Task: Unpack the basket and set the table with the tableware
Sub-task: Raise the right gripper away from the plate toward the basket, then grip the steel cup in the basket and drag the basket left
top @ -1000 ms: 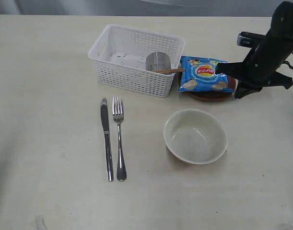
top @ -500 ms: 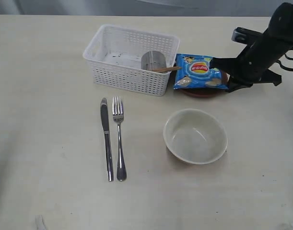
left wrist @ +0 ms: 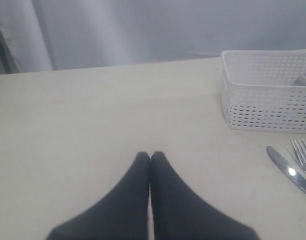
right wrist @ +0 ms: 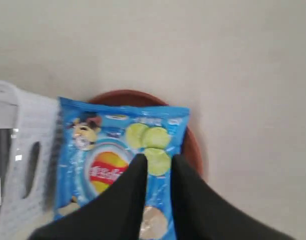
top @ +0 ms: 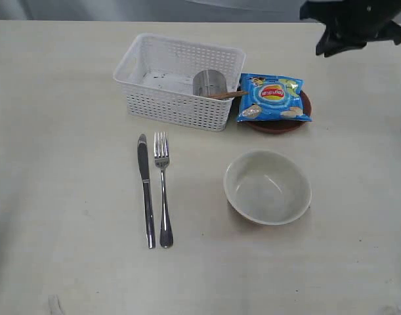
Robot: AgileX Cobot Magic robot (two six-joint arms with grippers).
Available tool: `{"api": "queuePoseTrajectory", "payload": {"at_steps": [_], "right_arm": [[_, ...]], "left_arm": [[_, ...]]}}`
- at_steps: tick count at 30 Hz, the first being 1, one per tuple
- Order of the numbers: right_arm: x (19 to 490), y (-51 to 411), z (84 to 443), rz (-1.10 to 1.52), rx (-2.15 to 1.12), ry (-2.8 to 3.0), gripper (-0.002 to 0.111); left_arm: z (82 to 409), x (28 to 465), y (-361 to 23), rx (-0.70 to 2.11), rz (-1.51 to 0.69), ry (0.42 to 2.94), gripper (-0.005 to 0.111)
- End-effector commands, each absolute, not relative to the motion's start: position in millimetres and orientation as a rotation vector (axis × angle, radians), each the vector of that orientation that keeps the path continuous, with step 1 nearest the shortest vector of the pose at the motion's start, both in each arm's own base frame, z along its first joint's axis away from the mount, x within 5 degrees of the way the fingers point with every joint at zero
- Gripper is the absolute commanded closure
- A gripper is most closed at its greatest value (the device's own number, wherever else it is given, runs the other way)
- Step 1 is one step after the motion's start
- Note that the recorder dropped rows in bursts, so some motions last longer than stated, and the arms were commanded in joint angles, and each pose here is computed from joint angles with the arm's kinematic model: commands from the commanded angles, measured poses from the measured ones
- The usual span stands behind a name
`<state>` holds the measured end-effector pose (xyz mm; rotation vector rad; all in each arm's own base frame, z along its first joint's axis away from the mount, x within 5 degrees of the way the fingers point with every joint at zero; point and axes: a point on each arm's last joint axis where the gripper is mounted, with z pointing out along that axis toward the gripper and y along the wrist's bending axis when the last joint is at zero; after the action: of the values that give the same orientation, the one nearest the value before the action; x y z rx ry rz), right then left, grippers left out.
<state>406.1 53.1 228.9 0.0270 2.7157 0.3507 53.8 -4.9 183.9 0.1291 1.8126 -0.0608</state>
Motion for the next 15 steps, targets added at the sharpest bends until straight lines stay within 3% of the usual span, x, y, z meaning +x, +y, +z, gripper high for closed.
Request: {"api": "queuePoseTrajectory", "payload": {"at_steps": [1,3,10,15], "right_arm": [[405.5,86.3,260.6,0.467,-0.110,2.710,0.055],[408.2,105.6,267.5,0.493,-0.163,2.716,0.042],[425.9,161.3,264.7,0.525,-0.252,2.781,0.050],[437.3,169.6,242.4,0.313,-0.202,2.885,0.050]], "left_arm": [[183.9,53.7,-5.1,0.122,-0.069,1.804,0.107],[183.9,53.7,-5.1,0.122,-0.069,1.804,0.107],[183.9,53.7,-4.9,0.126,-0.062,1.804,0.107],[183.9,53.7,-4.9,0.126,-0.062,1.804,0.107]]}}
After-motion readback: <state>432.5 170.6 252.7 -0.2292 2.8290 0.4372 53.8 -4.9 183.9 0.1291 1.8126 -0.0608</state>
